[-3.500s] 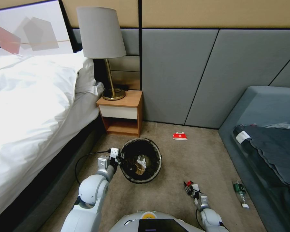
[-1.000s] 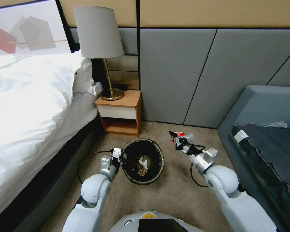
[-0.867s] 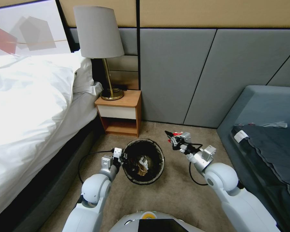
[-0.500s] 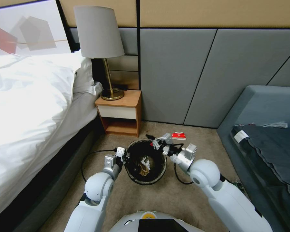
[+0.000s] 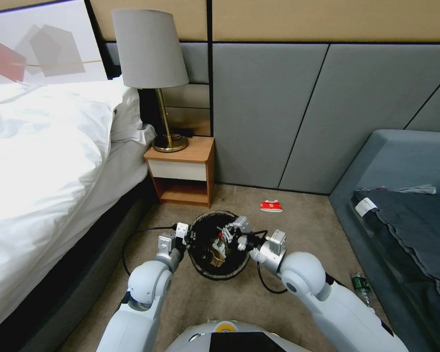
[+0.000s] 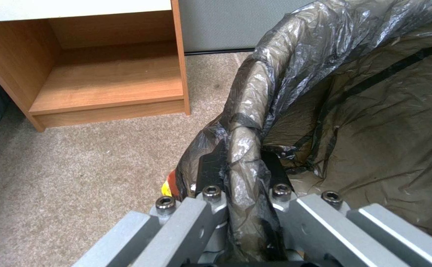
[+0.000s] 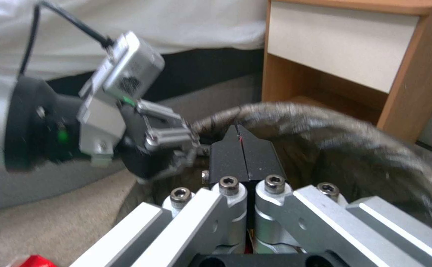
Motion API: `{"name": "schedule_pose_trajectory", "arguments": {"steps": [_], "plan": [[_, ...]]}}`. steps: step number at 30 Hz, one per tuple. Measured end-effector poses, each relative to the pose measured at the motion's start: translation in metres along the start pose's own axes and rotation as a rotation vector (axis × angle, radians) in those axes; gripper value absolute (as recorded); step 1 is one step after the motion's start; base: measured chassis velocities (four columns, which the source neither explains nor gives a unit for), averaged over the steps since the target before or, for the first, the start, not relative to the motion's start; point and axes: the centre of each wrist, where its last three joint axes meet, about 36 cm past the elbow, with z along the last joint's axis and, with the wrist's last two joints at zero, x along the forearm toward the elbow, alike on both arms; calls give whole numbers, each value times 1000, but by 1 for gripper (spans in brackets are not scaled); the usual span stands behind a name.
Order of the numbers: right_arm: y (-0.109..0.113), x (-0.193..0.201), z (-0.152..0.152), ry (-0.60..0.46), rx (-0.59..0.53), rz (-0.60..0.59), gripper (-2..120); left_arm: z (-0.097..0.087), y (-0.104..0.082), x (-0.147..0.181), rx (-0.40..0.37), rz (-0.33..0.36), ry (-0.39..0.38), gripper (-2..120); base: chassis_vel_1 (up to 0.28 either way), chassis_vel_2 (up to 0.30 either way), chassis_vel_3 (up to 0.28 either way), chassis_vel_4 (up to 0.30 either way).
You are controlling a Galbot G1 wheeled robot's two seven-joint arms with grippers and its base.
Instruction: Pick up the trash bin, then pick up the garbage from the floor and place it into the trash bin.
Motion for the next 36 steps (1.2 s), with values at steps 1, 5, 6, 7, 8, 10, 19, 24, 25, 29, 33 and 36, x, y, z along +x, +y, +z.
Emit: {"name": "schedule_pose_trajectory", "arguments": {"steps": [1,5,6,7,8,10,19,24,25,29,33,36], "plan": [[0,0,1,6,4,5,0,0,0,0,1,0,0,1,0,0,0,0],[1,2,6,20,3,14,14,0,0,0,3,1,-1,1,0,0,0,0],[1,2,6,20,3,14,14,0,0,0,3,1,-1,1,0,0,0,0],[2,2,7,23,2,16,18,0,0,0,4,1,-1,1,0,0,0,0],[3,2,9,27,2,17,22,0,0,0,4,0,-1,1,0,0,0,0],[4,2,10,31,2,18,27,0,0,0,5,0,0,1,0,0,0,0],[5,3,12,35,22,44,61,0,1,-1,6,0,2,1,0,0,0,0],[5,7,7,15,29,56,80,1,0,-1,9,1,3,1,0,0,0,0],[5,8,6,8,29,59,86,1,0,-1,9,1,4,1,0,0,0,0],[6,13,2,-13,29,73,98,2,0,-1,10,1,6,1,0,0,0,0],[5,21,-6,-49,29,108,100,2,-1,-1,10,1,6,1,0,0,0,0],[4,29,-14,-86,31,142,100,3,-1,-1,10,0,8,1,0,0,0,0]]}}
